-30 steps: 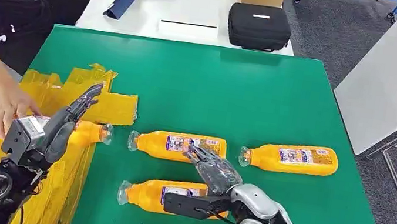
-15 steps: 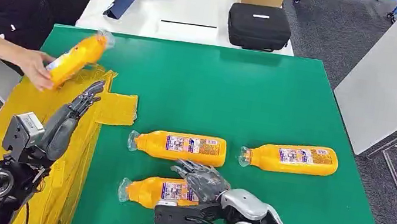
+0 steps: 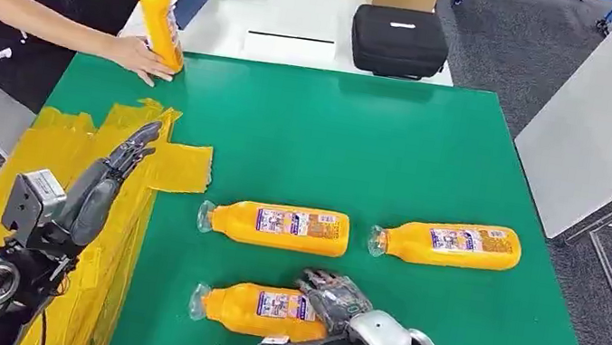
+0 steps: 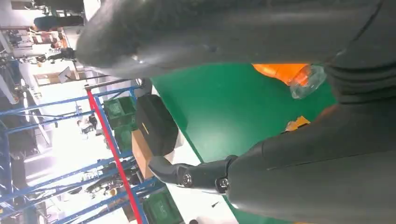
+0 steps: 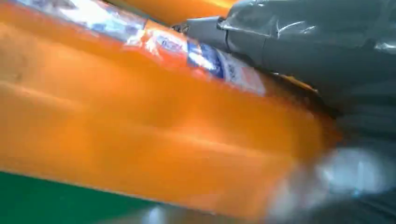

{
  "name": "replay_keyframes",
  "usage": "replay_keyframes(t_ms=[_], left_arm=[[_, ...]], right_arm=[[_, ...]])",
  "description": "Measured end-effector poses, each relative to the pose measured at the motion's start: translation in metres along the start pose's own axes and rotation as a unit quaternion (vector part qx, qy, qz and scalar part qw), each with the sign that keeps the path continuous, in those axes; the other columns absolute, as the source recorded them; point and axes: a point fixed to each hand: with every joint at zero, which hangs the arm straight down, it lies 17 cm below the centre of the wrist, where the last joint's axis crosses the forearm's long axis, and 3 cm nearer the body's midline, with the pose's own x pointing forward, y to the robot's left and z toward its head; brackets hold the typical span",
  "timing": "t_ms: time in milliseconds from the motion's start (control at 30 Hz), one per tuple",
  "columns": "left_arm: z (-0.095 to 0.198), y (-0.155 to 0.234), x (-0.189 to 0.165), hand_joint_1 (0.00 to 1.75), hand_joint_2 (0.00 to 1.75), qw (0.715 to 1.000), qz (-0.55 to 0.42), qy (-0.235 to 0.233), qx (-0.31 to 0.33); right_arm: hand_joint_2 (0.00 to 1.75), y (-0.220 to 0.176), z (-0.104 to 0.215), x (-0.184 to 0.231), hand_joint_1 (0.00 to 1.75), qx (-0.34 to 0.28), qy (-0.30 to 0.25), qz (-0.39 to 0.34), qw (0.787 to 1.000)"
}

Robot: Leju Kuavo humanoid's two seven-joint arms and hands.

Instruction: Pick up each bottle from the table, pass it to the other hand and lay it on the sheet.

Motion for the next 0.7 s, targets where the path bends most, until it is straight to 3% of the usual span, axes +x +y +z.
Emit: replay_keyframes(t_ms=[167, 200, 233, 567, 700], left_arm=[[0.000, 0.000, 0.001, 0.00, 0.00, 1.000, 0.002, -0.001, 0.003], [0.000, 0.001, 0.001, 0.00, 0.00, 1.000, 0.003, -0.001, 0.004], [0.000, 0.001, 0.001, 0.00, 0.00, 1.000, 0.003, -0.001, 0.004], [-0.002, 0.002, 0.003, 0.00, 0.00, 1.000, 0.011, -0.003, 0.007], [-0.002, 0.004, 0.002, 0.00, 0.00, 0.999, 0.029, 0.002, 0.011]], right_arm=[[1.75, 0.009, 0.001, -0.012, 0.00, 0.012, 0.025, 0.028, 0.999], [1.75, 0.011, 0.002, -0.016, 0.30, 0.015, 0.033, 0.036, 0.999], [1.75, 0.014, 0.003, -0.018, 1.75, 0.018, 0.039, 0.042, 0.998], [1.75, 0.028, 0.009, -0.029, 1.75, 0.034, 0.045, 0.041, 0.998], [1.75, 0.031, 0.016, -0.027, 1.75, 0.037, 0.061, -0.043, 0.997]])
